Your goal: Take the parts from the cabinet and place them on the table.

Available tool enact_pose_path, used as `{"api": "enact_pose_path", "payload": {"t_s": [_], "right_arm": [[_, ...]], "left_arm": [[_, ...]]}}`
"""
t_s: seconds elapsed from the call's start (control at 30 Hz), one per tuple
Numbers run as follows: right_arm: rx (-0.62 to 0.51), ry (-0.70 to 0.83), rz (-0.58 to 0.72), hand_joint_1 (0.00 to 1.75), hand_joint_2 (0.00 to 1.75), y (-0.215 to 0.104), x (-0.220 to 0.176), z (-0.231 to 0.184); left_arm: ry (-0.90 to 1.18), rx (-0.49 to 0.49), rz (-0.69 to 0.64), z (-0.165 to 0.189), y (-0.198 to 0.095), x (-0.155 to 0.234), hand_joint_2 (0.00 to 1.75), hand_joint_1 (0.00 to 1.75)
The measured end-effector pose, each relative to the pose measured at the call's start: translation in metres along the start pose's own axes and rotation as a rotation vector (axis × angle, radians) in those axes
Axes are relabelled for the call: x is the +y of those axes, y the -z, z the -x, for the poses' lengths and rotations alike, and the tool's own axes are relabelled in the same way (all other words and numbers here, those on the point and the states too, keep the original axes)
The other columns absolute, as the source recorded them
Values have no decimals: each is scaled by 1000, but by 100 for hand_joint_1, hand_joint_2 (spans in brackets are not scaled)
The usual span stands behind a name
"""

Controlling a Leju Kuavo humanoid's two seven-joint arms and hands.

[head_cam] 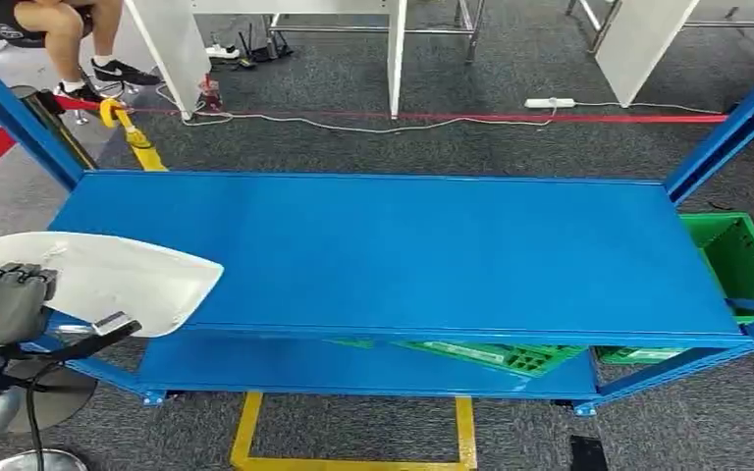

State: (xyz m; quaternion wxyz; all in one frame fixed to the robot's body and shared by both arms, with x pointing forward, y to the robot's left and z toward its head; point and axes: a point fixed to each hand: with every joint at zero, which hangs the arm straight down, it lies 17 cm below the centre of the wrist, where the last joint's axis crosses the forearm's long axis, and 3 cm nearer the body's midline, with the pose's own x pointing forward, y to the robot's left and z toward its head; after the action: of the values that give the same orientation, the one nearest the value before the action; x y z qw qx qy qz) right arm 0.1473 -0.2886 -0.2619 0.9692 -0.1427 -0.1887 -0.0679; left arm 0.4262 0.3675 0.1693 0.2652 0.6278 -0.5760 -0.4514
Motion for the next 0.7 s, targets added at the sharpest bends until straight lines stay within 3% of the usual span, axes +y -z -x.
{"api": "enact_pose_path", "payload": {"t_s": [0.7], "right_arm": [[5, 5, -14, 0, 0, -1, 3, 1]], "left_arm": [[2, 11, -4, 4, 0, 2, 175, 175]]}}
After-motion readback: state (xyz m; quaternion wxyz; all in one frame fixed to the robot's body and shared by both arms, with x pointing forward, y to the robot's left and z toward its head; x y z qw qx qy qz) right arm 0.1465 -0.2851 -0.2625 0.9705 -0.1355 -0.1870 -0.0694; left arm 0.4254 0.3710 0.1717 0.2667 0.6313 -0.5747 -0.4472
